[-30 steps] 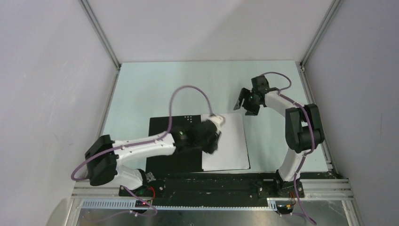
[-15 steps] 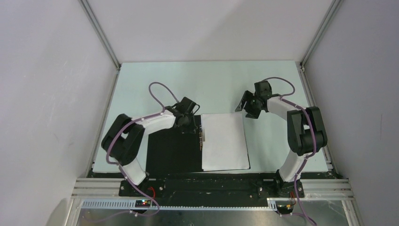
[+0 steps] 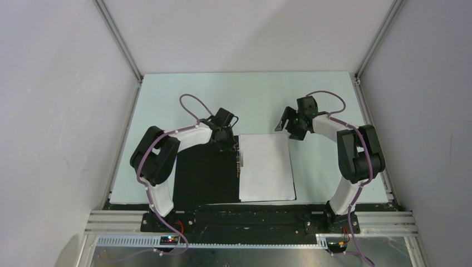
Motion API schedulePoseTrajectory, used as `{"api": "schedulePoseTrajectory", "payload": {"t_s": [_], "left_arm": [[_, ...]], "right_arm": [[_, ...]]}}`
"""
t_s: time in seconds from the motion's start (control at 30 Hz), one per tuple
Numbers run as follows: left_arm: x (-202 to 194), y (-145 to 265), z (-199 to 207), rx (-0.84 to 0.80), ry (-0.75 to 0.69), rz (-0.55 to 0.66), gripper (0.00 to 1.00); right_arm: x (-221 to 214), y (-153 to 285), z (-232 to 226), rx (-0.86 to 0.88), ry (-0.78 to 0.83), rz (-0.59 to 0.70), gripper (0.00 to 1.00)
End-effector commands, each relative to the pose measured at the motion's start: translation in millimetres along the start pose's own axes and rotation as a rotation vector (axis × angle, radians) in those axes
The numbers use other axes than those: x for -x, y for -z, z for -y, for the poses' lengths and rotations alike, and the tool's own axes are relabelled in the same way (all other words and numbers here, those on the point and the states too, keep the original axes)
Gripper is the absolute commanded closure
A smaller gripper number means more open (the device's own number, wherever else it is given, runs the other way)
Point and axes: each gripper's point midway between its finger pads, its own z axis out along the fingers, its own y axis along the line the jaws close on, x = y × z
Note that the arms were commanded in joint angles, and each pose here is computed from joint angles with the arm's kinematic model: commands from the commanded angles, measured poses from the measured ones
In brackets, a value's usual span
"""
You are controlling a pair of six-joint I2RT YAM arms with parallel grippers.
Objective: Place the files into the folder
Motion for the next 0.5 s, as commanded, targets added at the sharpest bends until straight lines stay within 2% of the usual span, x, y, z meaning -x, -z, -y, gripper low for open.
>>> {"api": "schedulePoseTrajectory", "payload": {"t_s": [0.0,0.47], "left_arm": [[4,-5,0,0.005,0.018,0.003,1.0],[5,-4,-1,0.002,0.012,-0.001,1.0]], "right_arm": [[7,0,-2,0.008,0.015,0.031,0.2],[-2,-13,-10,0.029,0.019,0.005,0.18]]}}
